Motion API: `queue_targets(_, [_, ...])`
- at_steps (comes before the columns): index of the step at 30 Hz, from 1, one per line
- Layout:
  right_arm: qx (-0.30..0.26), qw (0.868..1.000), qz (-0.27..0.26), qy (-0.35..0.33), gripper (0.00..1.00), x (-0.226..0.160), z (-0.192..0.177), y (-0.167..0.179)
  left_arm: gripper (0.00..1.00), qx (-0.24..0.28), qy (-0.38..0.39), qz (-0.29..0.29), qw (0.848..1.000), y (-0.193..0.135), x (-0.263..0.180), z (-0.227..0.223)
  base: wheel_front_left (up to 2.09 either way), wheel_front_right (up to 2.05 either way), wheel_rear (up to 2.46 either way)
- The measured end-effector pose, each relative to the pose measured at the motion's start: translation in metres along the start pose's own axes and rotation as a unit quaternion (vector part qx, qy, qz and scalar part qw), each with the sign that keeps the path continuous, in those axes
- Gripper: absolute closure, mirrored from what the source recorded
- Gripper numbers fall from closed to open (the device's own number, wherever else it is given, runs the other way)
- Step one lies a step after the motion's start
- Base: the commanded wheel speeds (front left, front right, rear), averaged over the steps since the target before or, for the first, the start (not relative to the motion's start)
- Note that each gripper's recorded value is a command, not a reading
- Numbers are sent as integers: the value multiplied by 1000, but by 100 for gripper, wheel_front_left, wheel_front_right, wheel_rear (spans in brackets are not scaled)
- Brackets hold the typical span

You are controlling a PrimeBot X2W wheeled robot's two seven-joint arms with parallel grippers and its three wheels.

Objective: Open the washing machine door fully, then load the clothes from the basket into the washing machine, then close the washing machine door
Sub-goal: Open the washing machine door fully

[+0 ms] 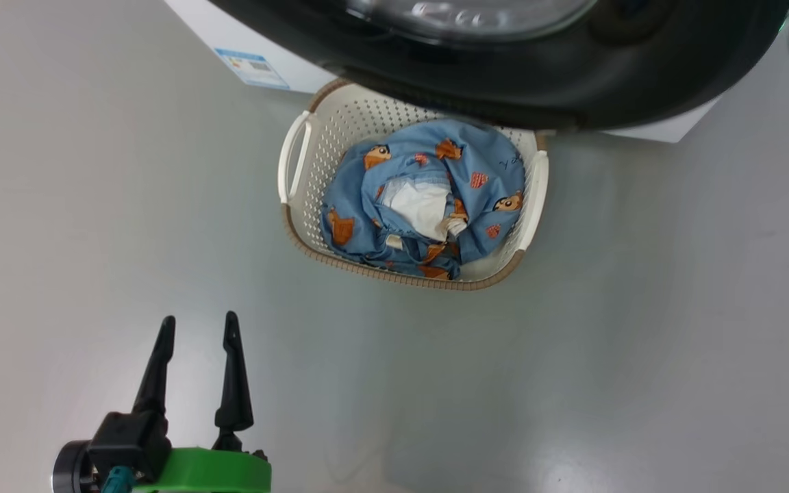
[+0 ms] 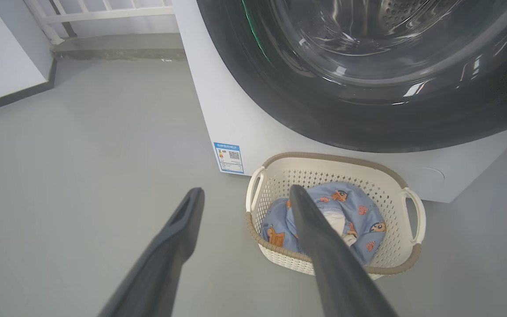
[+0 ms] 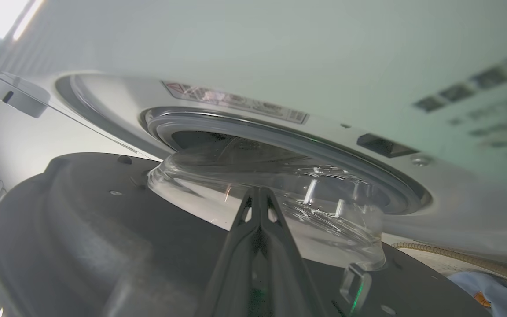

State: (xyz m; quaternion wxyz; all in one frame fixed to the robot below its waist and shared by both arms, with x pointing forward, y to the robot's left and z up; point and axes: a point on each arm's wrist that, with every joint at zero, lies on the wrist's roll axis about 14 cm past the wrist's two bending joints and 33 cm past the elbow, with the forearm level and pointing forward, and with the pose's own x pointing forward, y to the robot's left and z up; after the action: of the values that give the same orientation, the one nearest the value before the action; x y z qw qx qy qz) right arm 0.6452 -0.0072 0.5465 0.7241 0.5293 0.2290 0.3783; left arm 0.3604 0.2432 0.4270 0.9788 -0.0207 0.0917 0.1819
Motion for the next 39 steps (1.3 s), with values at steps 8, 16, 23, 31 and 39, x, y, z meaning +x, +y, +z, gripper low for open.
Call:
queue_targets(8, [-16, 998, -17, 53, 100, -10, -41, 12, 0, -11, -18, -7, 1000, -2, -2, 11, 0, 0, 0])
queue_targets(16, [-29, 994, -13, 103, 100, -20, -84, 37, 0, -26, -41, -10, 999, 1, -6, 26, 0, 0, 0])
queue_targets(23, [-42, 988, -9, 149, 100, -33, -125, 57, 0, -36, -53, -20, 998, 0, -13, 34, 0, 0, 0])
queue_targets(31, [-51, 980, 6, 190, 100, -42, -169, 82, 0, -47, -75, -29, 996, -1, -22, 47, 0, 0, 0])
queue_targets(39, [-56, 974, 26, 219, 100, -44, -207, 104, 0, -54, -87, -23, 994, 7, -35, 54, 0, 0, 0])
